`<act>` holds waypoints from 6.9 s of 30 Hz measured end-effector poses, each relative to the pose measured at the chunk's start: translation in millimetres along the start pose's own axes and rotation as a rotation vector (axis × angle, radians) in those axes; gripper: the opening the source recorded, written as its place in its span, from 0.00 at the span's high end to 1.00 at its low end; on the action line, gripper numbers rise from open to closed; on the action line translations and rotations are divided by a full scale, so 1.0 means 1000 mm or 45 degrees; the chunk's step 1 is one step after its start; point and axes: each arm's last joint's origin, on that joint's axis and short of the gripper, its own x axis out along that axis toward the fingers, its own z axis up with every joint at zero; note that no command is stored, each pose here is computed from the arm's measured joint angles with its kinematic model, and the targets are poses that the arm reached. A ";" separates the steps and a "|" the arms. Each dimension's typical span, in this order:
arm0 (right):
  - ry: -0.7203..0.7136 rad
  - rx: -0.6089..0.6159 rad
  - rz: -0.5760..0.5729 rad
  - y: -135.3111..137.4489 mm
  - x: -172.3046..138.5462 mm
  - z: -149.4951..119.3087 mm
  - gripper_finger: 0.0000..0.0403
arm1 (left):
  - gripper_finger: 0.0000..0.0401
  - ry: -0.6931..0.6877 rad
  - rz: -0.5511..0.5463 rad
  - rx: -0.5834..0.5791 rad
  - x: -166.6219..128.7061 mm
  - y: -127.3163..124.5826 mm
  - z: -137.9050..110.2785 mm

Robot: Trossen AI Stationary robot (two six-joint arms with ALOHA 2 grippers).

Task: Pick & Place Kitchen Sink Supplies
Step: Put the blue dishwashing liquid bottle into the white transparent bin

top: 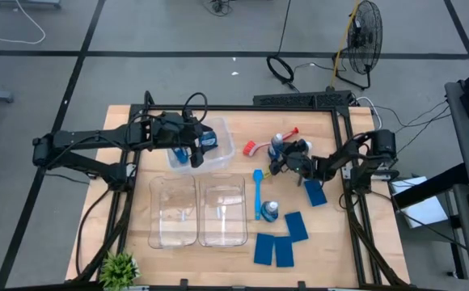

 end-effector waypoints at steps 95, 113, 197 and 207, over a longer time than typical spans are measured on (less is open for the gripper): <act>-0.024 -0.535 0.856 0.051 -0.078 0.099 0.72 | 0.54 0.434 -0.535 0.278 0.164 -0.075 0.096; -0.132 -0.479 0.872 0.053 -0.080 0.108 0.25 | 0.57 0.538 -0.060 0.269 0.053 -0.040 0.127; -0.169 -0.484 0.938 0.047 -0.129 0.116 0.29 | 0.14 0.404 0.064 -0.455 0.001 0.042 -0.012; 0.500 -0.303 1.165 0.043 -0.183 0.071 0.29 | 0.14 0.285 -0.015 -0.382 0.002 0.026 0.003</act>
